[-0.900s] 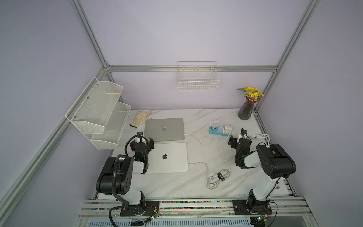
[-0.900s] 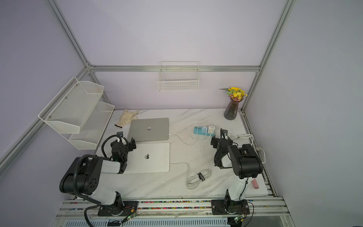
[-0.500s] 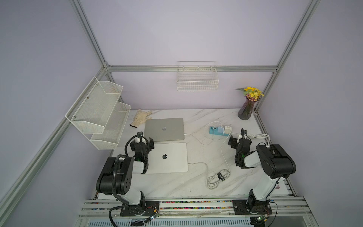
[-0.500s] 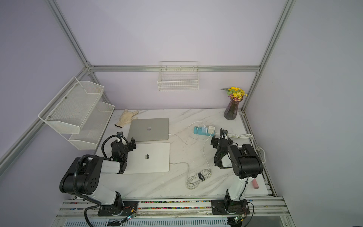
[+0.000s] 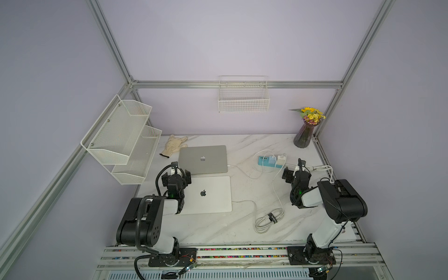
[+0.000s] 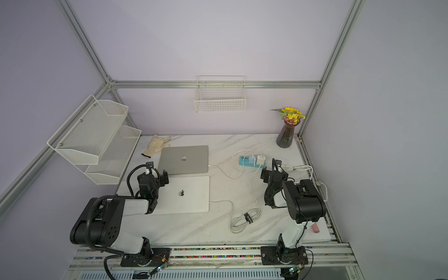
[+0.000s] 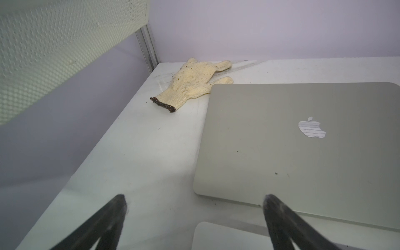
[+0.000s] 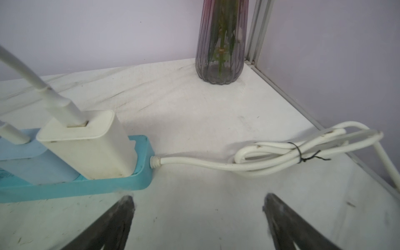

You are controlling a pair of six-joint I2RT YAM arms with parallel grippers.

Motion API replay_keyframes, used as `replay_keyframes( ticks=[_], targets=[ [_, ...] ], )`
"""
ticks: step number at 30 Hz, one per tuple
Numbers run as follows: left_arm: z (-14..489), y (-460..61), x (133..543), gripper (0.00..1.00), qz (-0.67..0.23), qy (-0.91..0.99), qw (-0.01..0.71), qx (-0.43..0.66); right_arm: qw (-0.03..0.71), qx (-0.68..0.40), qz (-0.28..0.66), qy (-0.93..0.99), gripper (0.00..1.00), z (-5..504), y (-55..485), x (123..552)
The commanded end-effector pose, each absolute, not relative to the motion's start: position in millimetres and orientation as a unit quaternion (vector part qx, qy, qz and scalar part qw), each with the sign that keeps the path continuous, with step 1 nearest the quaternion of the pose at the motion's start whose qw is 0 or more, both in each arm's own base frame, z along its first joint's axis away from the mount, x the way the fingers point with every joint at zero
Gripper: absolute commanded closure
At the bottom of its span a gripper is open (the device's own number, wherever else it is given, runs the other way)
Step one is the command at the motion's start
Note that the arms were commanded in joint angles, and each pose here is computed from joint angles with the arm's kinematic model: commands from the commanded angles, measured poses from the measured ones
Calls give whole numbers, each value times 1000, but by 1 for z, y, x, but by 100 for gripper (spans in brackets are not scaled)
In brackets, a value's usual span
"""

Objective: Unplug the laptop charger
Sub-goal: Remove the charging cable from the laptop.

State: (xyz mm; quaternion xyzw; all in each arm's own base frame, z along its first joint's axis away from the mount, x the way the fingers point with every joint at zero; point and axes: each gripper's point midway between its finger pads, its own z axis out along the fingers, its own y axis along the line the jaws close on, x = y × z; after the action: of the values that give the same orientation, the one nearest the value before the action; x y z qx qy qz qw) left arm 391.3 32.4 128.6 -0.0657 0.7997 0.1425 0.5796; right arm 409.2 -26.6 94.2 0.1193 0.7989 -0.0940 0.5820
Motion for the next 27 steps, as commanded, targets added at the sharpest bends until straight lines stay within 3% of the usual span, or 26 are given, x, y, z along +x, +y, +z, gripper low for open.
replay_keyframes(
  ticks=[1, 3, 6, 9, 11, 13, 17, 19, 22, 27],
  targets=[
    [238, 10, 397, 0, 116, 744, 654, -70, 632, 185, -48, 751, 3, 197, -23, 410],
    [290, -13, 398, 0, 27, 720, 689, -80, 650, 249, 30, 717, 3, 234, -23, 409],
    [326, -65, 414, 2, -61, 726, 683, -47, 645, 130, 108, 745, 12, 278, 23, 421],
    [321, -135, 432, 7, -108, 770, 629, 11, 600, 103, 108, 786, 22, 294, 46, 432],
    [297, -185, 440, 20, -135, 801, 580, 60, 579, 53, 118, 805, 27, 301, 76, 434],
    [275, -222, 442, 23, -179, 812, 546, 105, 569, 13, 112, 815, 27, 309, 106, 437],
    [252, -281, 432, 23, -251, 773, 535, 230, 450, 20, 127, 884, 25, 280, 129, 460],
    [241, -289, 431, 24, -257, 757, 542, 258, 413, 10, 142, 900, 25, 271, 141, 465],
    [221, -269, 451, 38, -219, 794, 530, 200, 352, -30, 194, 915, 34, 255, 175, 466],
    [188, -241, 449, 36, -215, 820, 513, 133, 297, -80, 212, 927, 42, 220, 215, 454]
  ],
)
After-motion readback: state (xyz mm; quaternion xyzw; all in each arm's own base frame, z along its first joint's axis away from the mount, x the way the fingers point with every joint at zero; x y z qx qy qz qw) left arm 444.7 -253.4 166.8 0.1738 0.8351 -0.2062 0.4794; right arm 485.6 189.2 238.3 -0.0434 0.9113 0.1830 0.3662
